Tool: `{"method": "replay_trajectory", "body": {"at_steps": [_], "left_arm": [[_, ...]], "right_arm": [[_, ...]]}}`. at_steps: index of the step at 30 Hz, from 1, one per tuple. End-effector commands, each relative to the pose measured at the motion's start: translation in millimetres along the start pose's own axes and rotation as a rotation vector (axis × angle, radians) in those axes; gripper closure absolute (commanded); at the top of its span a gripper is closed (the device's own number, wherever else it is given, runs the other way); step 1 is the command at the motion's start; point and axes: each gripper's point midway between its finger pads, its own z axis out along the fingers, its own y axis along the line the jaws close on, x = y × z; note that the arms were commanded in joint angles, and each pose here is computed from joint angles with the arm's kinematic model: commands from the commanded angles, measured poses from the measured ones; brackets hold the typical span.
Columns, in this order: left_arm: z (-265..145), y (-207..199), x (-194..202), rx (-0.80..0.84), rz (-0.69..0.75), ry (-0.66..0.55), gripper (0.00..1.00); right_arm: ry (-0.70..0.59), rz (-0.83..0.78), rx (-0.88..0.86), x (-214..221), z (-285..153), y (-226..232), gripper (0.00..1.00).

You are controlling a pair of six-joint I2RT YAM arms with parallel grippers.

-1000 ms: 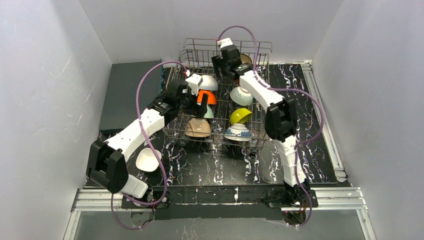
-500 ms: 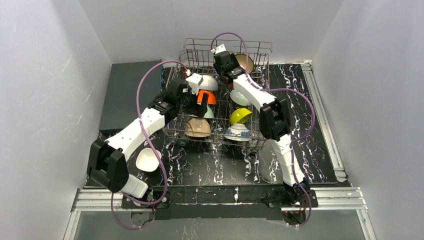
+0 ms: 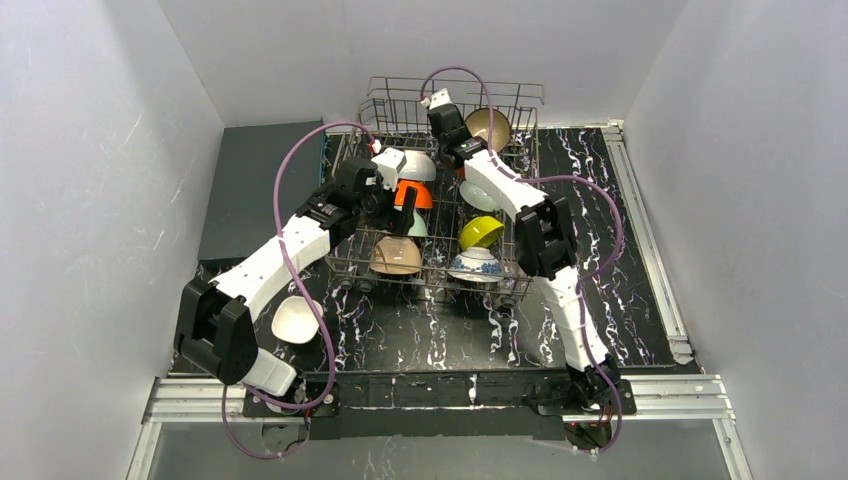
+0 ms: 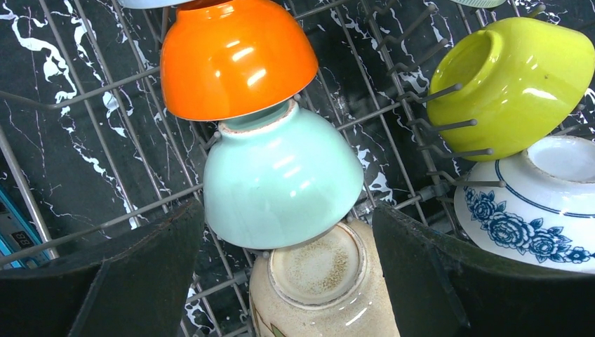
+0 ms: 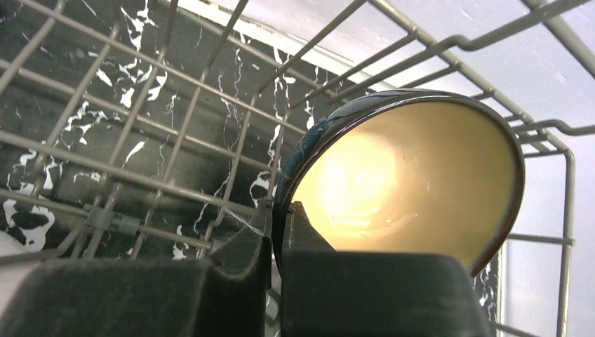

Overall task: Load the bowls into the dish rack
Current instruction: Pick up the bowl from the dish rack.

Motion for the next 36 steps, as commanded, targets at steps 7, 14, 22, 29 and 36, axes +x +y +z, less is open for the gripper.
{"method": "replay_trajectory", "body": {"at_steps": [7, 14, 22, 29, 36], "left_arm": [[-7.3, 4.2, -15.1, -0.016, 0.01, -0.035, 0.13], [-7.7, 4.5, -15.4, -0.019, 0.009, -0.036, 0.13], [-8.3, 4.4, -16.2, -0.019, 0.012, -0.04, 0.13], [-8.3, 4.7, -15.6, -0.02, 0.014, -0.038, 0.13], [-8.4, 5.0, -16.0, -0.021, 0.015, -0.04, 0.13]], "right_arm": [[-0.195, 0.294, -0.155, -68.1, -32.5, -31.0, 0.99], [-0.338, 0.639, -0.397, -97.6, -46.2, -53.7, 0.99], [-0.505, 1.109, -0.771, -111.4, -50.7, -84.8, 0.99], [-0.575, 1.327, -1.015, -122.7, -59.5, -90.7, 0.99], [-0.598, 1.45, -1.155, -124.7, -68.1, -86.5, 0.99]]}}
